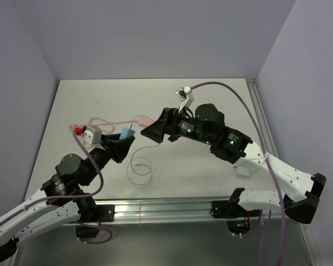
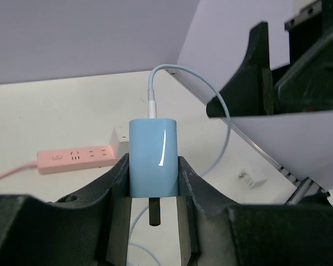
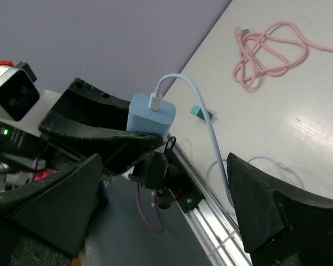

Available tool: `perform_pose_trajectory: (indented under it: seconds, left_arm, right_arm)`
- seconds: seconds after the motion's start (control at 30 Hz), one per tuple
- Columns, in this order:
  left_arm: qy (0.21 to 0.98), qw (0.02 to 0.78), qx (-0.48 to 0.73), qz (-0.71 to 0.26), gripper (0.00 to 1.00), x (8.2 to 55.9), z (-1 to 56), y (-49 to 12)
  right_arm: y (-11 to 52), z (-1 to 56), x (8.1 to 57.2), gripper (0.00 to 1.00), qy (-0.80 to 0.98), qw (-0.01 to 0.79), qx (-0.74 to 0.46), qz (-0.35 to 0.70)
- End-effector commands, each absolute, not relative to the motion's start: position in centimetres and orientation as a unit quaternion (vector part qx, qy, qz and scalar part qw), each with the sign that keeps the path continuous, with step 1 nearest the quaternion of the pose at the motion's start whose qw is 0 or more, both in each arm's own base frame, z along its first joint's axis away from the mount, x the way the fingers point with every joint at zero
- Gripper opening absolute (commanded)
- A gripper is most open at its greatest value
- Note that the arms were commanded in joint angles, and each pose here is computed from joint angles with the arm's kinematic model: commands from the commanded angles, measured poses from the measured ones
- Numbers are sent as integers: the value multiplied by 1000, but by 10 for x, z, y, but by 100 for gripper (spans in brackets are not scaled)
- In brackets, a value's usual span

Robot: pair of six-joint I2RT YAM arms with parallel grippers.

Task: Insert the plug

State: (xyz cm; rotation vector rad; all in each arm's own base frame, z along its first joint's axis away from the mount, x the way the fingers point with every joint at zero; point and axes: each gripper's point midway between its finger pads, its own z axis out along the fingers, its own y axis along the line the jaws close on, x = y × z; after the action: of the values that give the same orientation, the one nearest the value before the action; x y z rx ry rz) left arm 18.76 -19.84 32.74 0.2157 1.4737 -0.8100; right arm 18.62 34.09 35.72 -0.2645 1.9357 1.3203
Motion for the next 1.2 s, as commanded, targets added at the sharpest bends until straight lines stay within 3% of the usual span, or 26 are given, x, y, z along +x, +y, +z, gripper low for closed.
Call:
perform_pose_trajectory:
  seconds: [0.0, 0.07, 0.2, 0.37, 0.47, 0.5, 0.6, 0.73, 0.93, 1.17]
  left_arm:
    - [607, 681, 158, -377, 0, 171, 342, -204]
    - [610, 674, 173, -378, 0, 168, 340, -207]
    - [622, 658, 216, -366, 0, 166, 334, -217]
    - [626, 655, 234, -353, 0, 167, 335, -219]
    - [629, 657, 239, -340, 0, 169, 337, -217]
    - [630, 658, 242, -334, 0, 170, 336, -217]
    - [633, 661, 243, -323, 0, 173, 337, -215]
    - [640, 664, 236, -307, 0, 179, 336, -213]
    - [638, 669, 233, -302, 0, 184, 339, -216]
    - [624, 672, 243, -316, 0, 180, 348, -220]
  right_arm:
    - [325, 367, 181, 100, 738, 375, -185, 529]
    - [321, 364, 178, 100, 745, 339, -212, 534]
    - [318, 397, 185, 100, 731, 354, -263, 521]
    - [336, 388, 188, 100, 750, 287, -299, 515]
    - [341, 380, 184, 90, 752, 260, -292, 530]
    - [344, 375, 185, 83, 756, 250, -290, 530]
    - [343, 362, 184, 78, 775, 229, -285, 516]
    - [337, 367, 173, 80, 770, 253, -282, 513]
    - [344, 360, 164, 95, 777, 217, -230, 545]
    - [360, 349, 176, 91, 788, 200, -196, 548]
